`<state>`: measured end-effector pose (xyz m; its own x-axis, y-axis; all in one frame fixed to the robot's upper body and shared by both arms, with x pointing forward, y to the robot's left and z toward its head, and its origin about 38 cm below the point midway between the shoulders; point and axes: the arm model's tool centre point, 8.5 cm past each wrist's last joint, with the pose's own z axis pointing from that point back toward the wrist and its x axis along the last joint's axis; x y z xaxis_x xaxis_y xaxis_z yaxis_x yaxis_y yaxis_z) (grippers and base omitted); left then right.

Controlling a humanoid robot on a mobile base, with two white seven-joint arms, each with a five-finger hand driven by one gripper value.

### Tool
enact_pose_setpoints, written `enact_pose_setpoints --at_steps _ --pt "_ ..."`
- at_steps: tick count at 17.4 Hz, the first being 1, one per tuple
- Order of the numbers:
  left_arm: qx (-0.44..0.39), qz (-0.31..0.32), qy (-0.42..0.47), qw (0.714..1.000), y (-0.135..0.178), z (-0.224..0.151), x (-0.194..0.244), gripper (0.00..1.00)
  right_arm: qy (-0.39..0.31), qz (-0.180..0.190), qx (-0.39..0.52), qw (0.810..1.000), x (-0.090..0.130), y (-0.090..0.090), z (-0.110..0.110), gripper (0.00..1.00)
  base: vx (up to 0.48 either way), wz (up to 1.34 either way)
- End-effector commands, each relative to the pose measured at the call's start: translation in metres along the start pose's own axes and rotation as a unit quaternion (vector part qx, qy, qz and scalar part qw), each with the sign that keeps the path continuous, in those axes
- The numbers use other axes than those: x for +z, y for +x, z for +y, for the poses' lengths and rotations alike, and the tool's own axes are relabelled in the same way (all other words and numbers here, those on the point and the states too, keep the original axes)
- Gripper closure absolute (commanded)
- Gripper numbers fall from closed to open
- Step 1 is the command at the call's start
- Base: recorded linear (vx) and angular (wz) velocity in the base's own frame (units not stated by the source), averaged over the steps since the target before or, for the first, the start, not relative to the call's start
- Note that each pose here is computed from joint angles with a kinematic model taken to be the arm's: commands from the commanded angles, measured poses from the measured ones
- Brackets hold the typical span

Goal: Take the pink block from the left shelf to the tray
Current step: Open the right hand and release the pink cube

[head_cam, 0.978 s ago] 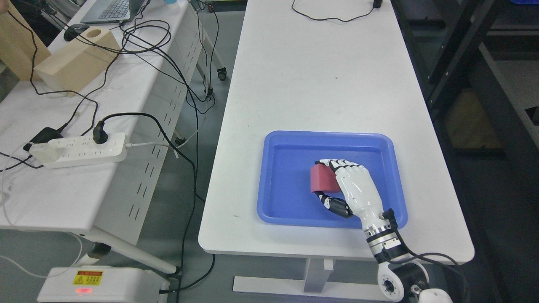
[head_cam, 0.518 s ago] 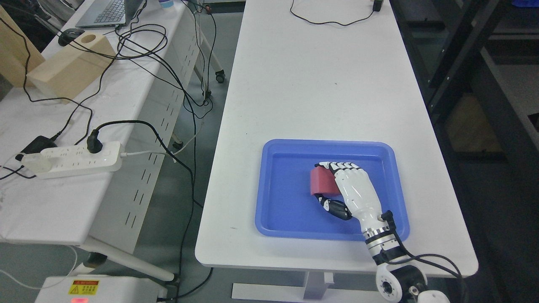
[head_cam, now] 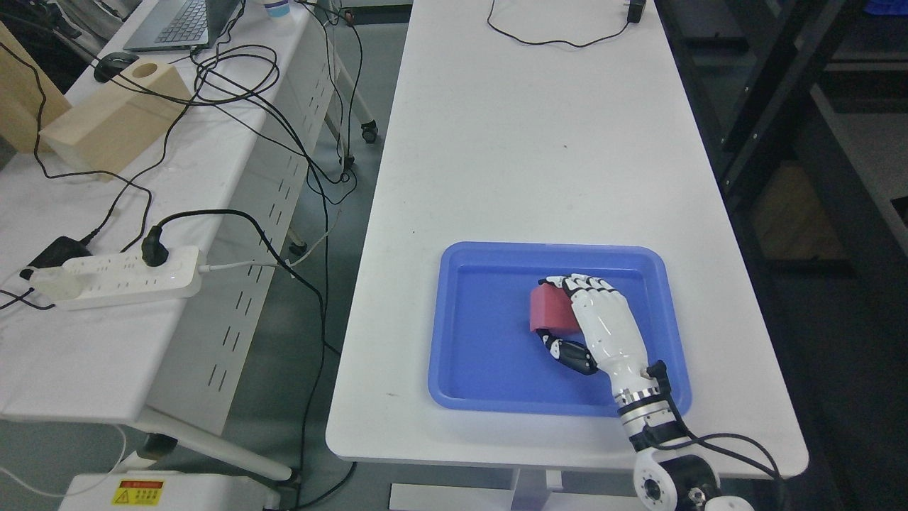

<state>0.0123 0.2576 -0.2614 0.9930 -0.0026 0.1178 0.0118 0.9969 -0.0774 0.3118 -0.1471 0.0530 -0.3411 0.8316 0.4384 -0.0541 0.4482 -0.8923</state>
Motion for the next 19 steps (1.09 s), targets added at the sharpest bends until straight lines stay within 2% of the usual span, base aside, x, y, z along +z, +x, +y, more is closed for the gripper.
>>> enact_pose_setpoints --at_steps 1,11,16,19 --pt "-0.001 0.001 0.008 1.000 -0.007 0.010 0.002 0.00 -0.001 0.000 -0.004 1.000 0.005 -0.005 -0.002 0.34 0.000 0.00" --pt "-0.001 0.001 0.008 1.000 -0.007 0.010 0.002 0.00 -0.005 0.001 -0.033 0.999 0.008 -0.008 -0.003 0.19 0.000 0.00" --pt "-0.001 0.001 0.008 1.000 -0.007 0.010 0.002 0.00 -0.062 0.017 -0.167 0.984 0.022 -0.058 -0.043 0.14 0.000 0.00" --pt "-0.001 0.001 0.008 1.000 -0.007 0.010 0.002 0.00 -0.047 0.021 -0.259 0.964 0.026 -0.073 -0.050 0.11 0.000 0.00"
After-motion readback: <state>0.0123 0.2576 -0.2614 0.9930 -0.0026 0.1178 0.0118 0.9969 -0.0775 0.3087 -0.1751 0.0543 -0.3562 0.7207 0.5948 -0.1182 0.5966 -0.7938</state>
